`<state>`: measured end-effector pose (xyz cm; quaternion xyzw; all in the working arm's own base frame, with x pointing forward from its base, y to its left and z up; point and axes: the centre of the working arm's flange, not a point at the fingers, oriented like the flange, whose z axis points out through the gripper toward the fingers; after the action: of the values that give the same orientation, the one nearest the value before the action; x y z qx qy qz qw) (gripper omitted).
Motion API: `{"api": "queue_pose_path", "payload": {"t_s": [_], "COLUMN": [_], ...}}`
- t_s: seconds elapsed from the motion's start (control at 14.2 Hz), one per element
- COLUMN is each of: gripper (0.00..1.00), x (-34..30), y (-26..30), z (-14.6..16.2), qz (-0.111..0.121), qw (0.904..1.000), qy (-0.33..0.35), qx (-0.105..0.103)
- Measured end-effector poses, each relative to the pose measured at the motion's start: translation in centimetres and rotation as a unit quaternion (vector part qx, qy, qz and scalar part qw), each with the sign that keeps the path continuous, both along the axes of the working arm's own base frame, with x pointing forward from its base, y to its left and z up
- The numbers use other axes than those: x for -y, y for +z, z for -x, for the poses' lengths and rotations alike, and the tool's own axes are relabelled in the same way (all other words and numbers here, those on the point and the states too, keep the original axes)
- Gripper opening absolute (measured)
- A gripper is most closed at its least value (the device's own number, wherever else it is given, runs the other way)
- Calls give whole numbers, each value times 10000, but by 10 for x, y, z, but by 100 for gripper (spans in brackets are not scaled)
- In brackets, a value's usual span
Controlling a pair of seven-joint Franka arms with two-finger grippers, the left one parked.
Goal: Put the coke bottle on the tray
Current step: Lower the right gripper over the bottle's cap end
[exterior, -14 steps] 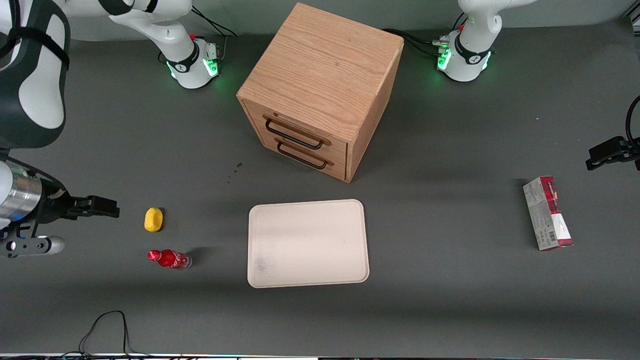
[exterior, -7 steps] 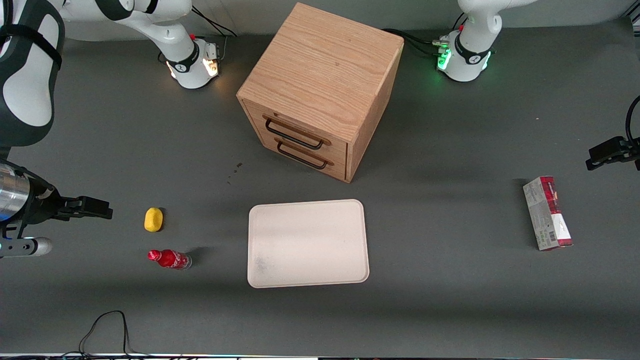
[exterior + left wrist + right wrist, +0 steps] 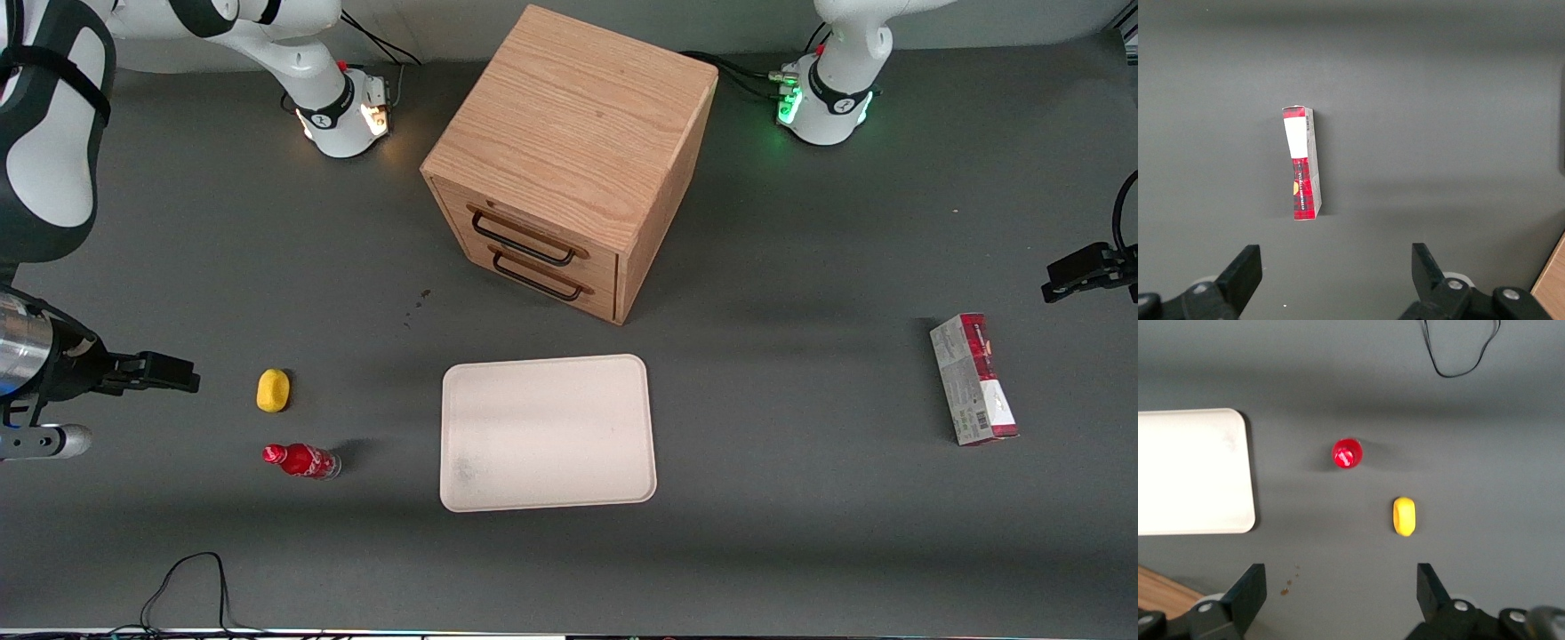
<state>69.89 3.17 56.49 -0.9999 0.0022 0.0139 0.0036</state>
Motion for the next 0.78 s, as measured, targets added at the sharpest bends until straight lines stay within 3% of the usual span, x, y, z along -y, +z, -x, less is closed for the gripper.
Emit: {"api": "queue_pose_path", "payload": {"t_s": [0.28,0.56,0.78], "gripper": [100,100,100], "x": [-5,-7,-9], "y": [-36,-36,-52], "z": [-20,-21,-25], "qz": [-25,-34,-32], "qw": [10000,10000,10000], "qy": [11,15,25], "qx": [52,71,-39]}}
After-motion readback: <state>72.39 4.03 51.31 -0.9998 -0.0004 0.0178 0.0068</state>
